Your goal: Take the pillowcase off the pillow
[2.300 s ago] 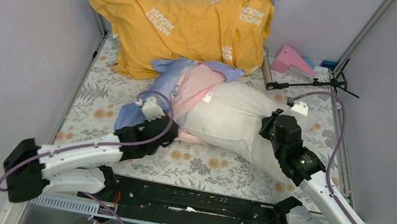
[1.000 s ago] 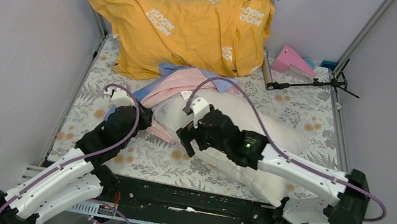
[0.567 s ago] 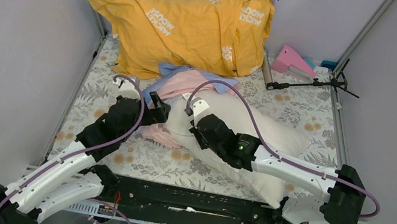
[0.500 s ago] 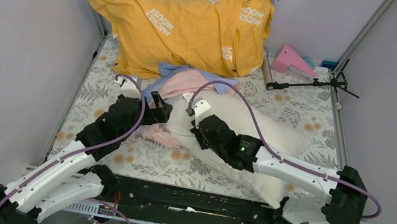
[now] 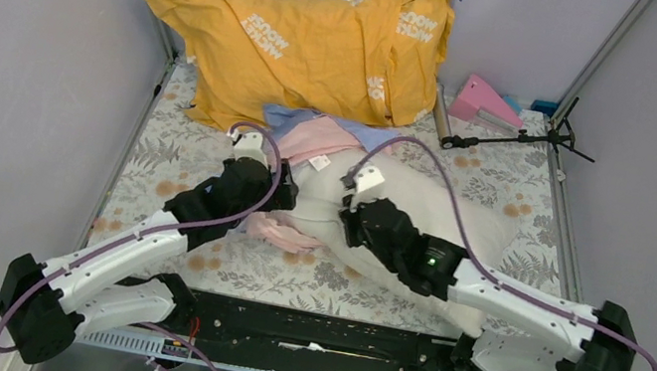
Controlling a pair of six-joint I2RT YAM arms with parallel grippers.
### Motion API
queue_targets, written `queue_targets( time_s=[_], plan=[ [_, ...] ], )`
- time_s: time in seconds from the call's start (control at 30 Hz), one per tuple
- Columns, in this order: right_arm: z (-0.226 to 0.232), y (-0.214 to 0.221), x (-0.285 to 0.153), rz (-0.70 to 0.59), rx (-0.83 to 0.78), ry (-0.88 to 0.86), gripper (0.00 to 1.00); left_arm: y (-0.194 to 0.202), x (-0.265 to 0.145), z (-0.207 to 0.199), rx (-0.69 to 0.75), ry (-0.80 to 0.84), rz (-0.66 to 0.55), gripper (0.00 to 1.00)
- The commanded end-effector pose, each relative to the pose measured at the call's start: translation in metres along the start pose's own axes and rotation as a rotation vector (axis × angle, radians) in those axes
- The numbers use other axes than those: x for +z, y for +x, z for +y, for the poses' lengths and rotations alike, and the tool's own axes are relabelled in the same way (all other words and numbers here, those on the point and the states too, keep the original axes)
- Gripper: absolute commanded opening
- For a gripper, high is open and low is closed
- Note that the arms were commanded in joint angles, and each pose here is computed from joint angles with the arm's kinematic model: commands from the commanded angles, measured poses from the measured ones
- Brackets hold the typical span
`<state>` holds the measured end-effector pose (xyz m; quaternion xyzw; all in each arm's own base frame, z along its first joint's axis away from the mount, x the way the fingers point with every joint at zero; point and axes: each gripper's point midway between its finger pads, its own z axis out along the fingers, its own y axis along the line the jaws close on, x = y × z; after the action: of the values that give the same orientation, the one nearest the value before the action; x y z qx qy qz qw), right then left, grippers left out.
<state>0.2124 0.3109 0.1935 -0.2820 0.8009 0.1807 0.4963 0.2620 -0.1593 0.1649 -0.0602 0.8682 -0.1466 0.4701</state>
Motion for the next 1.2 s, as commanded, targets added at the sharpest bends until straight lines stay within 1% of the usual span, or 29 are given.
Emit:
queue_targets(
  time_s=[0.0, 0.03, 0.1, 0.13, 0.17, 0.23, 0.3, 0.6, 0.7, 0.83, 0.9, 1.0, 1.17],
  plan=[
    [-0.111, -0.033, -0.042, -0.184, 0.221, 0.386, 0.00, -0.005, 0.008, 0.047, -0.032, -0.227, -0.033, 0.78],
    [-0.133, -0.031, -0.051, -0.203, 0.282, 0.439, 0.00, -0.006, 0.007, 0.053, -0.054, -0.248, -0.047, 0.71],
    [-0.172, -0.026, -0.074, -0.256, 0.384, 0.543, 0.00, -0.009, 0.003, 0.067, -0.119, -0.282, -0.094, 0.49],
    [-0.188, -0.025, -0.087, -0.293, 0.424, 0.596, 0.00, -0.012, 0.000, 0.074, -0.156, -0.297, -0.122, 0.41],
    [-0.202, -0.023, -0.101, -0.332, 0.458, 0.652, 0.00, -0.013, -0.003, 0.080, -0.200, -0.305, -0.148, 0.35],
    [-0.217, -0.024, -0.123, -0.395, 0.496, 0.716, 0.00, -0.016, -0.009, 0.091, -0.261, -0.306, -0.195, 0.30],
    [-0.224, -0.025, -0.137, -0.439, 0.519, 0.755, 0.00, -0.015, -0.011, 0.100, -0.303, -0.317, -0.214, 0.26],
    [-0.244, -0.034, -0.179, -0.577, 0.640, 0.897, 0.00, 0.000, -0.004, 0.120, -0.421, -0.366, -0.192, 0.19],
    [-0.247, -0.044, -0.191, -0.625, 0.681, 0.917, 0.00, 0.011, -0.001, 0.136, -0.518, -0.412, -0.189, 0.19],
    [-0.251, -0.053, -0.204, -0.675, 0.721, 0.941, 0.00, 0.030, 0.007, 0.155, -0.660, -0.424, -0.154, 0.19],
    [-0.253, -0.054, -0.210, -0.696, 0.736, 0.958, 0.00, 0.037, 0.008, 0.170, -0.738, -0.459, -0.149, 0.19],
    [-0.254, -0.057, -0.213, -0.738, 0.746, 0.949, 0.00, 0.040, 0.007, 0.180, -0.773, -0.486, -0.150, 0.18],
    [-0.251, -0.063, -0.208, -0.805, 0.768, 0.889, 0.00, 0.027, 0.003, 0.183, -0.780, -0.494, -0.213, 0.18]
  ],
)
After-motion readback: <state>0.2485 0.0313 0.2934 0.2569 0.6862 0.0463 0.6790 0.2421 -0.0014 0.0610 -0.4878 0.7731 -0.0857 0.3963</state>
